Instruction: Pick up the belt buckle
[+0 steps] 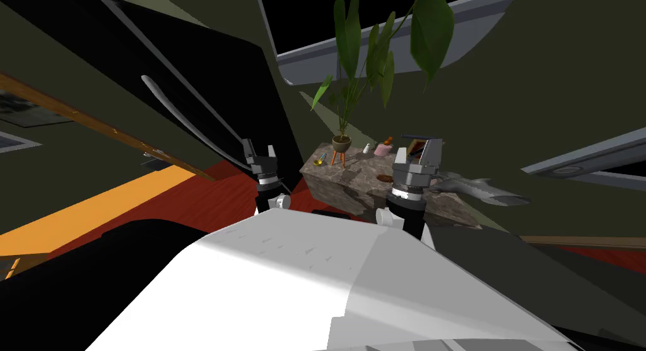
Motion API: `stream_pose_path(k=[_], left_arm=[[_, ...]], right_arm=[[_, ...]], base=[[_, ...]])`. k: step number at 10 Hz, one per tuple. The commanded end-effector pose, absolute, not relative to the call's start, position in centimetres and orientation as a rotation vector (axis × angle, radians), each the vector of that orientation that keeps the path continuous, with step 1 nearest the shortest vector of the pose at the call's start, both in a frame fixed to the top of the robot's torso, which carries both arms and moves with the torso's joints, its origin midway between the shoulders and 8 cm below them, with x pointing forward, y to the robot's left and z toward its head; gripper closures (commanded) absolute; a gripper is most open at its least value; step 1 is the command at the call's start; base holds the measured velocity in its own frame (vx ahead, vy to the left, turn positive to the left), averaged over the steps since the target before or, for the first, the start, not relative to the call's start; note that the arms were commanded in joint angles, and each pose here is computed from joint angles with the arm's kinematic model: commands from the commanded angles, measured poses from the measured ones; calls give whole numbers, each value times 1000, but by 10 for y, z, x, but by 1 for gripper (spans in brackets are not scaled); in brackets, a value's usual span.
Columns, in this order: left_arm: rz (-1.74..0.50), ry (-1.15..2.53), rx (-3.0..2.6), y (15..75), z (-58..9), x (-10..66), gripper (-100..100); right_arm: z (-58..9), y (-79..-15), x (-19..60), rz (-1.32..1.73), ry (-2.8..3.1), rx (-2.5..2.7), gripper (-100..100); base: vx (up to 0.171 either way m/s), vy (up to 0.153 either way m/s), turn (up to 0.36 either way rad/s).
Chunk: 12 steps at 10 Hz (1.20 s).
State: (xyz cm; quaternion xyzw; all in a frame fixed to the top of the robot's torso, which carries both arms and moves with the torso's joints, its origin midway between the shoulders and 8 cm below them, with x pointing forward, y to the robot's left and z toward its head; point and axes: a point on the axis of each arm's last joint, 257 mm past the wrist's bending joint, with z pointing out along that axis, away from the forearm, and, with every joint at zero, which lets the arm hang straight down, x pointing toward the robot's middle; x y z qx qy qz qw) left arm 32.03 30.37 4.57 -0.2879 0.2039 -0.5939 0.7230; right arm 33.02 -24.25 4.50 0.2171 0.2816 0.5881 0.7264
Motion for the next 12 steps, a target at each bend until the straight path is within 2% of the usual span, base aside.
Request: stream_pose_path(k=[1, 12], left_arm=[[-1311, 450, -636, 304, 46, 320, 0], [-1311, 450, -636, 304, 46, 320, 0]], right_arm=[[42, -239, 332, 1288, 649, 452, -100], [-25, -206, 352, 1101, 998, 70, -100]], base=[[1, 26, 78], [10, 86, 192]])
